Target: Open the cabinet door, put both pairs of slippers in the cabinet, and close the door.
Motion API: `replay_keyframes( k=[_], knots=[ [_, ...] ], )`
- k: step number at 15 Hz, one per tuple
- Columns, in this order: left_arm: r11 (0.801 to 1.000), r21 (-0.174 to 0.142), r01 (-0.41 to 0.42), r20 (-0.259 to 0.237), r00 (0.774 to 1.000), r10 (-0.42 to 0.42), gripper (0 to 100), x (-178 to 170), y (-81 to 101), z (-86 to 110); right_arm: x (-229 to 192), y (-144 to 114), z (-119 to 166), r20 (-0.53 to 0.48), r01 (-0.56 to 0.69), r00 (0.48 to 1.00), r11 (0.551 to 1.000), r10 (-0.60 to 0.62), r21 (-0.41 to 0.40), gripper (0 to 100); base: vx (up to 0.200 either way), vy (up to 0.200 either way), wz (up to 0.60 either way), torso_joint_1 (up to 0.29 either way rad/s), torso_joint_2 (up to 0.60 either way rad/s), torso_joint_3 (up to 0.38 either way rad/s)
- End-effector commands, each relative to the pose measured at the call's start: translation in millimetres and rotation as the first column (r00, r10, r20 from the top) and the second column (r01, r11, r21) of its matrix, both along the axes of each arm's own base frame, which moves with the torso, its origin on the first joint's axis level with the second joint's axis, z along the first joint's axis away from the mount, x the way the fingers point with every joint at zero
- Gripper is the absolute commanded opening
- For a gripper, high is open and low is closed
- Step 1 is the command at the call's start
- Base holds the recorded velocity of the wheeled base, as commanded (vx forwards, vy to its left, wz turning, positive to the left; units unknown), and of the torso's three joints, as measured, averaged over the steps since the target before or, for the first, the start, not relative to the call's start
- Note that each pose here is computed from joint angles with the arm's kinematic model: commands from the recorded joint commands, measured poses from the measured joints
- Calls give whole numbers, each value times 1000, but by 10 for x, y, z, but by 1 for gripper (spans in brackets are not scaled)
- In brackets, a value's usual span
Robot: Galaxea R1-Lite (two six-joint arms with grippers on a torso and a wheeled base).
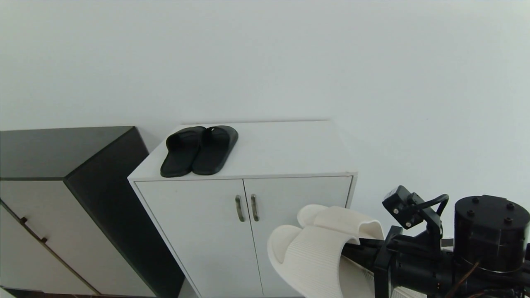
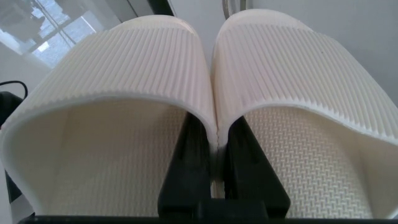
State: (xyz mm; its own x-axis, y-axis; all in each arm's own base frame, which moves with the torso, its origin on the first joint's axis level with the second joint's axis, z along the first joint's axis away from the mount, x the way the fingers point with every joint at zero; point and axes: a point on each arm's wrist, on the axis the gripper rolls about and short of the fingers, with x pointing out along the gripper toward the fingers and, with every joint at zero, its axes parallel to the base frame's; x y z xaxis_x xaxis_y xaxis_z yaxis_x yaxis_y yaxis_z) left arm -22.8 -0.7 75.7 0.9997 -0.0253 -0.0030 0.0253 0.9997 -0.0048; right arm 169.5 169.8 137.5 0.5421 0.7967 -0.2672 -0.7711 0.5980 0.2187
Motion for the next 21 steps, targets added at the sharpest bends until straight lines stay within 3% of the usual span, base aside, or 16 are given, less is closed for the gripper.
replay_keyframes(
  k=[1, 18, 21],
  knots=[
    [1000, -1, 2, -2, 1000, -2, 100, 1, 0, -1, -1, 1, -9, -2, -1, 1000, 1000, 1, -2, 0, 0, 0, 0, -276, 559, 281],
    [1000, 5, 2, -2, 1000, -2, 100, 0, 0, -3, -7, -5, -60, -16, -3, 1000, 1000, 3, -18, 0, 0, 0, 0, -252, 511, 255],
    [1000, 4, 21, -38, 999, -21, 100, 27, -1, 8, -8, -5, -78, -17, -3, 1000, 1000, 2, -18, 0, 0, 0, 0, -228, 460, 225]
  ],
)
